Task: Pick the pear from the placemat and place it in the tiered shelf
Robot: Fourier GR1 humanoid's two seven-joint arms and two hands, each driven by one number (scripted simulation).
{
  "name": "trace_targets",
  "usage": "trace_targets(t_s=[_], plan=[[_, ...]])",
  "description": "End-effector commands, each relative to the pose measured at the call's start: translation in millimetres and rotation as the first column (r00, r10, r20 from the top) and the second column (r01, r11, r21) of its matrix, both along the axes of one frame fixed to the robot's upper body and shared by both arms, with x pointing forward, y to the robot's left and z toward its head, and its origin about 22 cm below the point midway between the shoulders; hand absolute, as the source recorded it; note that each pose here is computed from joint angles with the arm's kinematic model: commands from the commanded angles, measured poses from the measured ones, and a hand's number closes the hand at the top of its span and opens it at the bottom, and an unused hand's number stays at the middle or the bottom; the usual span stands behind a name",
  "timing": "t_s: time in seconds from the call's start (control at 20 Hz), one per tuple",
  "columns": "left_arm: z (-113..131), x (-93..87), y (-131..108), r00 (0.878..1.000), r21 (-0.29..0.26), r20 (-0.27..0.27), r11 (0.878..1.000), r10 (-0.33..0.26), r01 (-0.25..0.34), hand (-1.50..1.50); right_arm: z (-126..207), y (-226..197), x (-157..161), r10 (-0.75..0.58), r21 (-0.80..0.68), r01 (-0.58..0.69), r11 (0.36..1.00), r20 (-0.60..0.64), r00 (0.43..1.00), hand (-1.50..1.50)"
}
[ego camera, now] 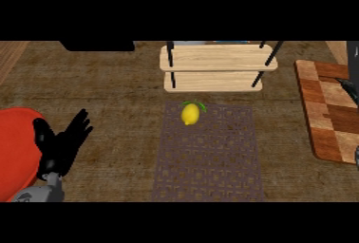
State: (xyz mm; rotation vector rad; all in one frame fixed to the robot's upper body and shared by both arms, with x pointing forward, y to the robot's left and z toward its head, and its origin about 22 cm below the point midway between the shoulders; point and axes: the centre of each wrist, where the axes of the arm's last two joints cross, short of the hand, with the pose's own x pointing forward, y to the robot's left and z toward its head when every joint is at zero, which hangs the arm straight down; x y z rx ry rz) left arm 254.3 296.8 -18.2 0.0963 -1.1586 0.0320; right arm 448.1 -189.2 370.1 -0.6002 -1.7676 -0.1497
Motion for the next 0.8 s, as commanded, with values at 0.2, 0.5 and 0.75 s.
trace_targets(t_s=[0.2, 0.5, 0.75], plan=[[-12.3, -3.2, -12.2, 0.999, -0.01, -0.044, 1.0, 0.016, -0.016, 0.0, 14.6, -86.0, -18.7, -0.234, 0.152, 0.227, 0.962, 0.032, 0.972, -1.5], [-3.6, -11.7, 4.6, 0.998, -0.016, -0.047, 0.999, 0.045, -0.045, 0.0, 3.5, -144.2, -44.7, -0.203, 0.189, 0.198, 0.962, 0.005, 0.979, -1.5], [-4.7, -2.6, 10.3, 0.997, -0.007, -0.069, 0.999, 0.035, -0.035, 0.0, 0.0, -195.1, -73.6, -0.17, 0.192, 0.166, 0.967, 0.005, 0.985, -1.5]])
